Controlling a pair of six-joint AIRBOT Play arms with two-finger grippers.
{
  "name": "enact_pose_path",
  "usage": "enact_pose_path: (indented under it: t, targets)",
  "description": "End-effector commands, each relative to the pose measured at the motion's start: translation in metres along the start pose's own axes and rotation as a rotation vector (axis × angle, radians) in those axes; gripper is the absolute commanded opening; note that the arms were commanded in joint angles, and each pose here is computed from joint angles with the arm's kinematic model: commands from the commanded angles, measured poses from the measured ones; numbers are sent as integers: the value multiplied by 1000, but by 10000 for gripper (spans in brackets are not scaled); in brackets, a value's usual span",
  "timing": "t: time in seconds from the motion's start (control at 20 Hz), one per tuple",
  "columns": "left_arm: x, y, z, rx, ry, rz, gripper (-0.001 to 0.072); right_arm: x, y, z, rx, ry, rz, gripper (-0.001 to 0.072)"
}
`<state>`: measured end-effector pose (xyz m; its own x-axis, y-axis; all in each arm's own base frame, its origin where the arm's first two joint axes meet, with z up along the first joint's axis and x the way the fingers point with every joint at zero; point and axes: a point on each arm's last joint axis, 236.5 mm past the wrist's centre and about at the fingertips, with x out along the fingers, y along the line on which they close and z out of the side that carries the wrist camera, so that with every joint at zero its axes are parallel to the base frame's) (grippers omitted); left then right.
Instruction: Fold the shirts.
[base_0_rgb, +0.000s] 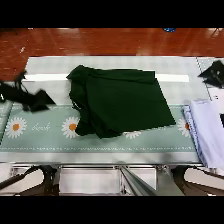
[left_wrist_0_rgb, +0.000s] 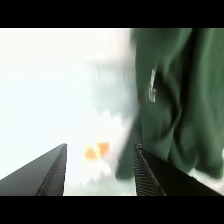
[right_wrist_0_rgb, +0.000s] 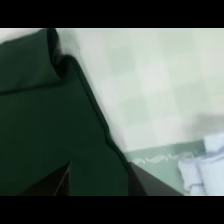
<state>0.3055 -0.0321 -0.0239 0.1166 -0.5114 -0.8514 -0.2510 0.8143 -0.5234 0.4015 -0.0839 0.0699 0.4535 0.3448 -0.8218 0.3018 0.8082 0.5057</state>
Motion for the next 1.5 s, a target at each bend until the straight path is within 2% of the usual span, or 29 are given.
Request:
enact_pose_path:
  t: [0.0, 0.15, 0.3, 0.45, 0.6, 0.8, 0.95, 1.0, 1.1, 1.25, 1.35, 1.45]
  targets:
    - [47, -12, -80, -108, 5, -187, 507, 17, 3, -48, 51, -55, 108, 407]
    - [61, -15, -120, -134, 15, -226, 507, 28, 12, -80, 65, -49, 180, 407]
    - [75, -4, -137, -216, -20, -209, 507, 32, 10, -101, 55, -29, 180, 407]
    - [93, -13, -143, -229, -40, -252, 507, 38, 8, -112, 66, -3, 182, 407]
    - [108, -28, -138, -209, -99, -273, 506, 42, 10, -117, 82, 9, 195, 407]
    - [120, -38, -118, -149, -226, -234, 506, 41, 11, -117, 98, 12, 200, 407]
    - [135, -44, -124, -125, -227, -209, 502, 41, 13, -117, 108, 12, 208, 407]
    - [140, -44, -128, -115, -214, -195, 437, 40, 14, -116, 112, 10, 214, 407]
    - [143, -40, -125, -109, -214, -179, 25, 40, 13, -114, 115, 2, 213, 407]
    - [126, -54, -107, -86, -230, -230, 19, 39, -20, -125, 121, 43, 101, 407]
    - [112, -65, -96, -59, -232, -272, 19, 38, -55, -155, 146, 155, -42, 407]
    - [101, -71, -85, -56, -246, -298, 19, 40, -64, -187, 174, 264, -75, 407]
